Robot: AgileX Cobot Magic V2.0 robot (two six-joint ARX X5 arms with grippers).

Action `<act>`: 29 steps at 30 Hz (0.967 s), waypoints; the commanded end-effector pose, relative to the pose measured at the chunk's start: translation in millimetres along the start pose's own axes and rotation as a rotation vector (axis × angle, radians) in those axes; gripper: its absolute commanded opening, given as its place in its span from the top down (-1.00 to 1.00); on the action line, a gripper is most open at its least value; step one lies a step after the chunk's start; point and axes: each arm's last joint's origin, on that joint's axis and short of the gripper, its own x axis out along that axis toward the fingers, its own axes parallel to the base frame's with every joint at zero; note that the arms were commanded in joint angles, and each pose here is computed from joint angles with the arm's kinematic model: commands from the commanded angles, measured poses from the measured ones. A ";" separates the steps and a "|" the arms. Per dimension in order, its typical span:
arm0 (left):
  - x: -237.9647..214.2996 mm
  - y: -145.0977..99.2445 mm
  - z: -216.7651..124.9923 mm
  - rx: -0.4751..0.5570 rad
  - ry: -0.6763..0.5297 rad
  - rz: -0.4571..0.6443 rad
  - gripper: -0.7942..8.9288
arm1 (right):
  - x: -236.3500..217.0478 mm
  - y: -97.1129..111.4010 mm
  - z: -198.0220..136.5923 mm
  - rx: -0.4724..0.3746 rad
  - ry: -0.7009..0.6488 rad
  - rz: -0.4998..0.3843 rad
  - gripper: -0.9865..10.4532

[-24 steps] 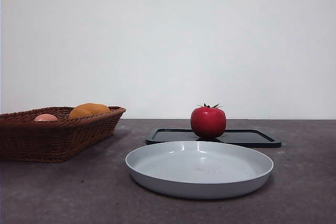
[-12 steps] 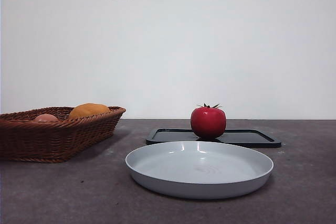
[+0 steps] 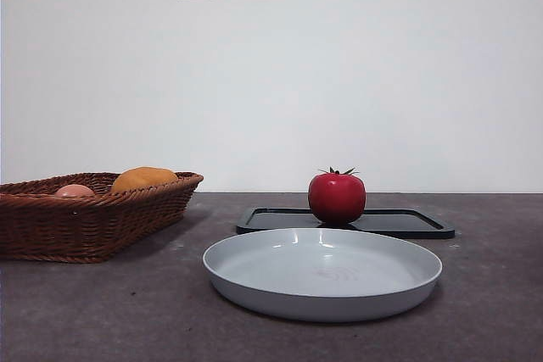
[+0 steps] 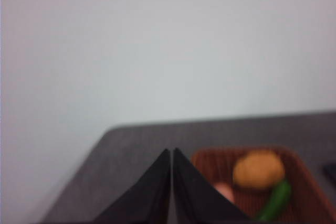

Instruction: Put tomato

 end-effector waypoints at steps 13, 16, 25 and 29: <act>-9.3 -8.9 -87.6 -0.064 0.152 -0.005 0.82 | -0.3 1.0 1.9 0.001 -0.004 0.006 0.81; -11.3 -9.5 -93.6 -0.062 0.183 -0.007 0.82 | -0.3 1.0 1.9 0.001 -0.004 0.006 0.81; -16.4 -10.7 -105.4 -0.068 0.241 -0.011 0.82 | -0.3 1.0 1.9 0.001 -0.004 0.006 0.81; -17.3 -10.9 -108.0 -0.080 0.268 -0.011 0.82 | -0.3 1.0 1.9 0.001 -0.004 0.006 0.81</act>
